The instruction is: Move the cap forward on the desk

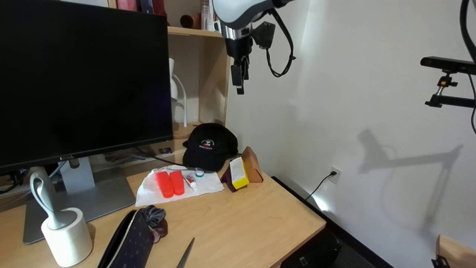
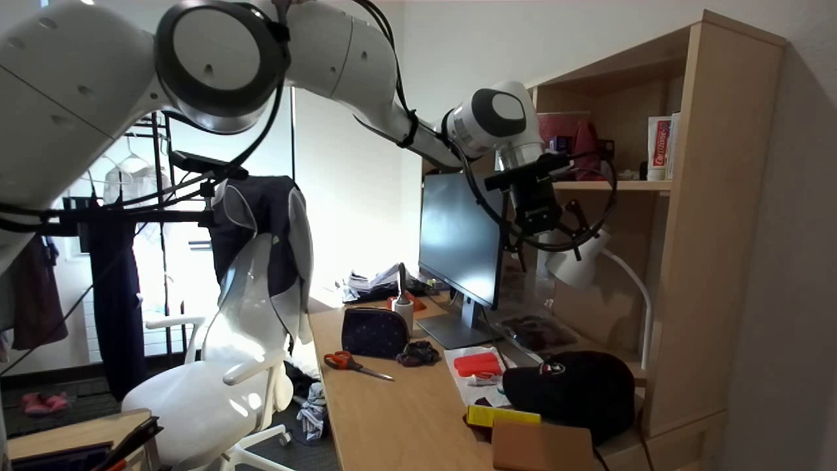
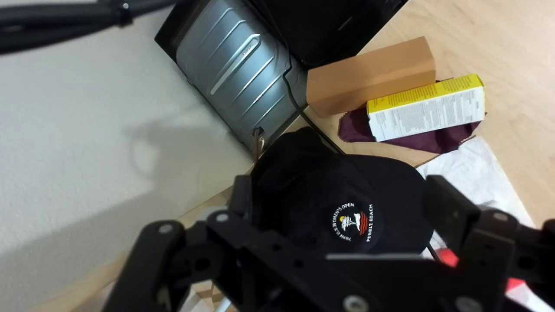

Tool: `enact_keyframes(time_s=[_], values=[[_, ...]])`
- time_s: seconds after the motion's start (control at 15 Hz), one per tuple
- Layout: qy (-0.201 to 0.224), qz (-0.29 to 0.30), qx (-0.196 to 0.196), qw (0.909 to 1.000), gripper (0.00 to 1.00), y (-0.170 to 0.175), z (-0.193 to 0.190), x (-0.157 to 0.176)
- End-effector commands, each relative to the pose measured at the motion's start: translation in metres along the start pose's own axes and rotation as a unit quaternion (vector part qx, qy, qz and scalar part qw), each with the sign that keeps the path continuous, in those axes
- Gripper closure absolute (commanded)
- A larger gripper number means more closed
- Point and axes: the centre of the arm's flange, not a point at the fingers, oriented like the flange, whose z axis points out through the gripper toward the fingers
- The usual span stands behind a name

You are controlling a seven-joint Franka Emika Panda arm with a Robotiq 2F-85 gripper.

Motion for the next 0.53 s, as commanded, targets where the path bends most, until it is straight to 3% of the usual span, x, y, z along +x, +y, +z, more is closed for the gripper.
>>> enact_keyframes(time_s=[0.0,0.27,0.47], values=[[0.029,-0.005,0.007,0.9996,0.00,-0.040,0.011,-0.067],[0.043,0.044,0.007,0.9981,0.00,-0.046,0.012,-0.090],[0.070,0.074,0.047,0.9937,0.00,-0.056,0.007,-0.111]])
